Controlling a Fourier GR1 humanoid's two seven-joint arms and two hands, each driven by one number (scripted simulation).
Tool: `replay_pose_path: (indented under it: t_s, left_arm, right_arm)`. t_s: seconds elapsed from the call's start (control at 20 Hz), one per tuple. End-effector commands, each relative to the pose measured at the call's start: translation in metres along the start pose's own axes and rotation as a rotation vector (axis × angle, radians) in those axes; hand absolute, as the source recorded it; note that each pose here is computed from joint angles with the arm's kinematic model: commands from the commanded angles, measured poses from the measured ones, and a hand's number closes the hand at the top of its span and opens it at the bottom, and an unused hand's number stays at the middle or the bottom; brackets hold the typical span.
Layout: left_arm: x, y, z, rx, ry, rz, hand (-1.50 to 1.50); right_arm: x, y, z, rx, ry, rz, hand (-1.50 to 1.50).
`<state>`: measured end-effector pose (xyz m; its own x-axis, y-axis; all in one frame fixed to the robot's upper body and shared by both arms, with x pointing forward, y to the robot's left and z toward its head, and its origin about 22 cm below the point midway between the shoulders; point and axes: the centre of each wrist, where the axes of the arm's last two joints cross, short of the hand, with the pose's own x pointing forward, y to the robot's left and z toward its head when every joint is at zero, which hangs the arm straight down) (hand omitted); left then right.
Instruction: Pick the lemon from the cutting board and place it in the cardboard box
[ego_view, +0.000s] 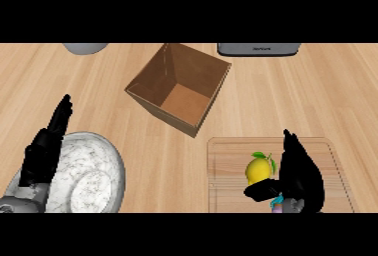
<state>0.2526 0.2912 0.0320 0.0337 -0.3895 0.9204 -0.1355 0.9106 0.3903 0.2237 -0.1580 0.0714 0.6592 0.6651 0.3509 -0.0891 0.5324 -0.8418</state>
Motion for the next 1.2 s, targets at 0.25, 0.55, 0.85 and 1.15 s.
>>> replay_pose_path:
  t_s: [0.25,0.55,0.85,1.15]
  left_arm:
    - [-0.027,0.003,0.020,-0.053,0.085,0.012,0.00]
    - [-0.005,0.011,0.006,-0.045,0.097,0.016,0.00]
    - [-0.022,-0.009,0.014,-0.046,0.081,0.013,0.00]
    - [-0.016,-0.009,0.017,-0.037,0.093,0.024,0.00]
  right_arm:
    - [0.004,0.023,-0.005,0.020,0.200,0.053,-1.50]
    - [0.012,0.001,-0.016,0.011,0.202,0.031,-1.50]
    - [0.003,0.018,-0.009,0.007,0.187,0.037,-1.50]
    - [0.008,0.024,-0.017,0.015,0.198,0.041,-1.50]
